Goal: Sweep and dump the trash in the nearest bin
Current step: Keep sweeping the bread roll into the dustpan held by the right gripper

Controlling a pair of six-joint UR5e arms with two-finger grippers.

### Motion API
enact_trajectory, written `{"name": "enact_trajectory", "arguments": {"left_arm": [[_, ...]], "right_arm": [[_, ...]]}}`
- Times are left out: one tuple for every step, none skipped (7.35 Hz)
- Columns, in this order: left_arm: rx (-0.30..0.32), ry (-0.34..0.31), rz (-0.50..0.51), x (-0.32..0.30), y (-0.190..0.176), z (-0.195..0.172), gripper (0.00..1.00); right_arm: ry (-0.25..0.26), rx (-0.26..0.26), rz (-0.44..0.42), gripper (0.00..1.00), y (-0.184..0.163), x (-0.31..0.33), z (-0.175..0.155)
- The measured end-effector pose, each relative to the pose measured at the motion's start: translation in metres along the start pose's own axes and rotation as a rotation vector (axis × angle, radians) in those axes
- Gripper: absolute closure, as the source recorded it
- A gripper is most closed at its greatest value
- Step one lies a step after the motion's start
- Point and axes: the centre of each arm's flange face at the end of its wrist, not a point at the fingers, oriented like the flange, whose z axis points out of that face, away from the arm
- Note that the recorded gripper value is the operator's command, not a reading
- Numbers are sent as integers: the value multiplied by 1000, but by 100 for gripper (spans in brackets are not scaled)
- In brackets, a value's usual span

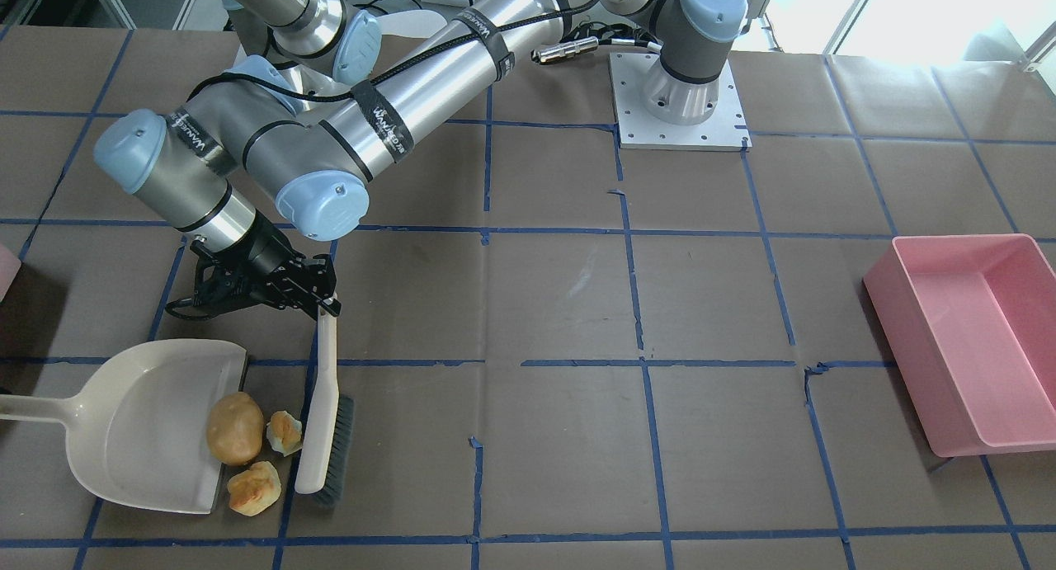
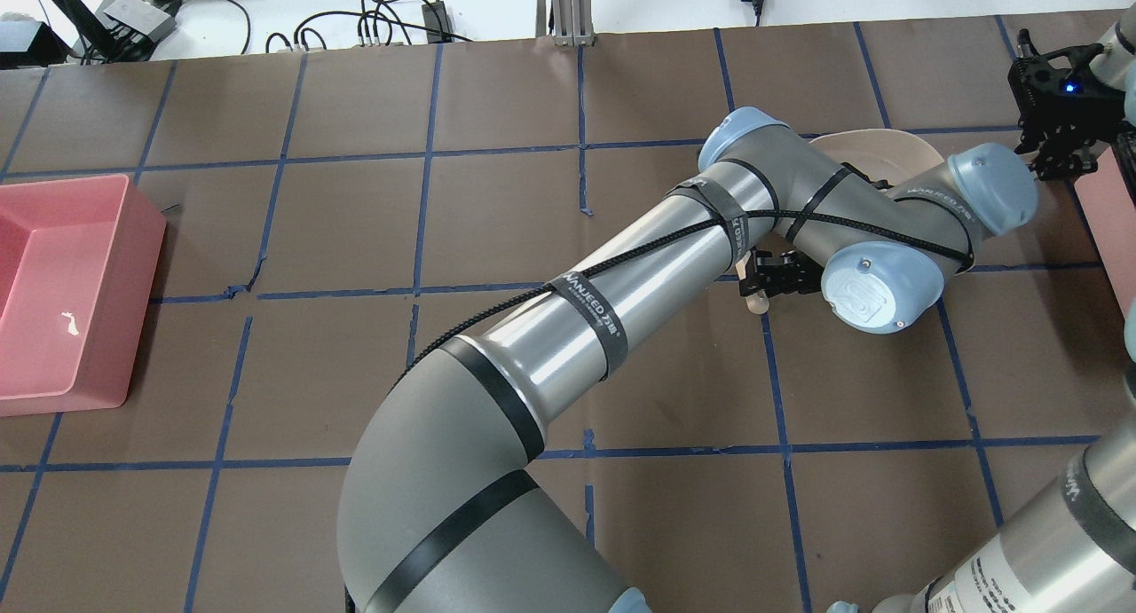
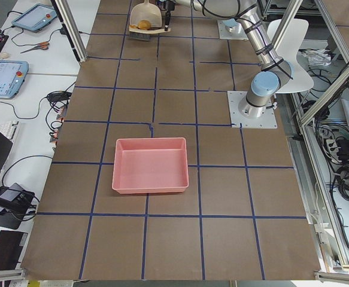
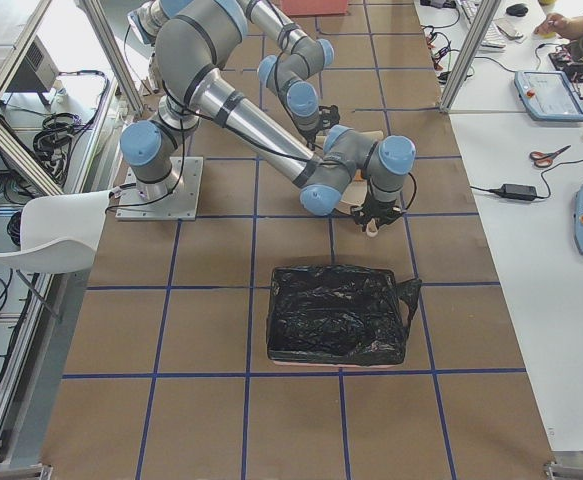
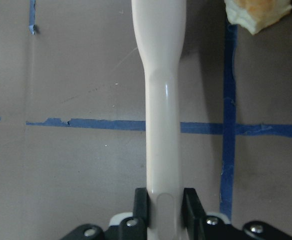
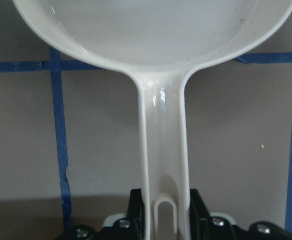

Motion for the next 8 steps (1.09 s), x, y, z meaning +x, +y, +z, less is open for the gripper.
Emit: {"name": "enact_trajectory", "arguments": {"left_arm": [[-2, 16, -1, 6, -1, -2, 100], [-9, 31, -2, 12, -1, -1, 100], [-17, 37, 1, 19, 0, 3, 100], [-23, 39, 4, 23, 2, 6, 100], [-24, 41, 4, 25, 3, 7, 100], [-22, 46, 1, 25, 2, 4, 100], [-22, 54, -3, 25, 2, 1, 100], [-24, 66, 10, 26, 1, -2, 100]], "right_arm": [[0, 0, 1, 96, 0, 0, 0], [0, 0, 3, 96, 0, 0, 0], [1, 0, 5, 96, 0, 0, 0], [1, 0, 9, 96, 0, 0, 0], [1, -1, 11, 96, 0, 0, 0], [1, 0, 14, 96, 0, 0, 0], [1, 0, 16, 96, 0, 0, 0], [1, 0, 17, 96, 0, 0, 0]]}}
